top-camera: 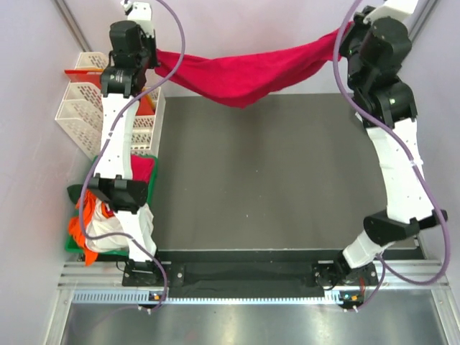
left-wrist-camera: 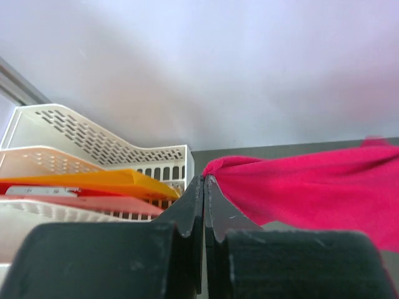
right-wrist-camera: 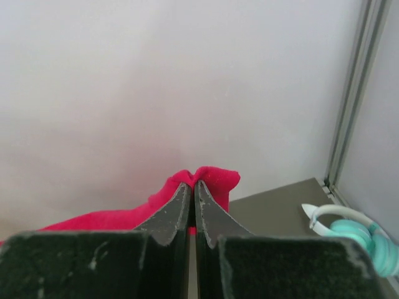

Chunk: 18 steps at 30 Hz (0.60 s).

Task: Fold and stack the t-shirts
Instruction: Flatten the tshirt out

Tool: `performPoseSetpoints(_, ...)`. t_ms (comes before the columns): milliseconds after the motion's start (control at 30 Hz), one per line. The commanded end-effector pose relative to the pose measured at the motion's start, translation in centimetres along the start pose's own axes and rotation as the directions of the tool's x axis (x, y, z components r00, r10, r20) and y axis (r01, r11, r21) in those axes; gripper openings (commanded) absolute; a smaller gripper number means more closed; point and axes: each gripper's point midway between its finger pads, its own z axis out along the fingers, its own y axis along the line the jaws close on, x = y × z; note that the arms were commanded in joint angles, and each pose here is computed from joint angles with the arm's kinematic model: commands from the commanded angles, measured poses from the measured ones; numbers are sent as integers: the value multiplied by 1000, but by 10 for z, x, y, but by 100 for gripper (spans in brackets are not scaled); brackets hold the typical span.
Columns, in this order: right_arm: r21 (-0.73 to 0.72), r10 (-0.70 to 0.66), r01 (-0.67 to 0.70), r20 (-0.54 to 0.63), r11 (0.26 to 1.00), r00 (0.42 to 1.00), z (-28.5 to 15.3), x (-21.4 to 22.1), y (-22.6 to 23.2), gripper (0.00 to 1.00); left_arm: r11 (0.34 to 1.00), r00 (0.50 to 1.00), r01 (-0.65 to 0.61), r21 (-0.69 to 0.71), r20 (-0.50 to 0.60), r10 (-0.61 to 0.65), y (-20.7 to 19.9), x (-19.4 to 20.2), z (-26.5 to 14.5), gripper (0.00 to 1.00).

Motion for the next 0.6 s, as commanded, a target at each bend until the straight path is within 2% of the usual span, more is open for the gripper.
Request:
performPoseSetpoints(0, 16, -17, 18, -29, 1000, 999, -12, 21, -7, 0, 1000, 1000, -5, -15, -1, 5, 5, 6, -11, 0)
performPoseSetpoints(33, 29, -59, 63, -110, 998, 992, -9, 65, -12, 0, 1000, 995, -15, -1, -98, 15, 0, 45, -3, 0)
performPoseSetpoints(100, 36, -40, 46, -155, 998, 987, -22, 89, -21, 0, 999, 986, -17, 27, -163, 21, -5, 72, -10, 0)
performPoseSetpoints(133, 38, -74, 85, -237, 996, 969, -27, 131, -26, 0, 999, 965, -20, 49, -259, 33, -12, 118, -7, 0)
performPoseSetpoints(200, 39, -54, 68, -283, 997, 958, -45, 154, -32, 0, 994, 950, -21, 110, -309, 54, -22, 143, -22, 0)
performPoseSetpoints(233, 29, -91, 108, -348, 994, 933, -56, 189, -34, 0, 990, 918, -22, 139, -390, 75, -28, 183, -28, 0)
performPoseSetpoints(300, 31, -94, 115, -387, 993, 917, -77, 206, -40, 0, 977, 891, -26, 210, -438, 118, -38, 206, -47, 0)
performPoseSetpoints(333, 21, -122, 145, -433, 989, 893, -88, 230, -43, 0, 973, 861, -18, 231, -491, 133, -41, 233, -56, 0)
performPoseSetpoints(400, 28, -112, 140, -462, 990, 880, -106, 241, -50, 0, 963, 841, -15, 270, -517, 158, -44, 246, -75, 0)
performPoseSetpoints(433, 23, -127, 158, -491, 987, 862, -117, 256, -54, 0, 958, 815, -6, 286, -553, 170, -47, 265, -85, 0)
performPoseSetpoints(567, 32, -95, 133, -536, 991, 839, -143, 272, -60, 0, 945, 783, -10, 328, -585, 211, -49, 286, -112, 0)
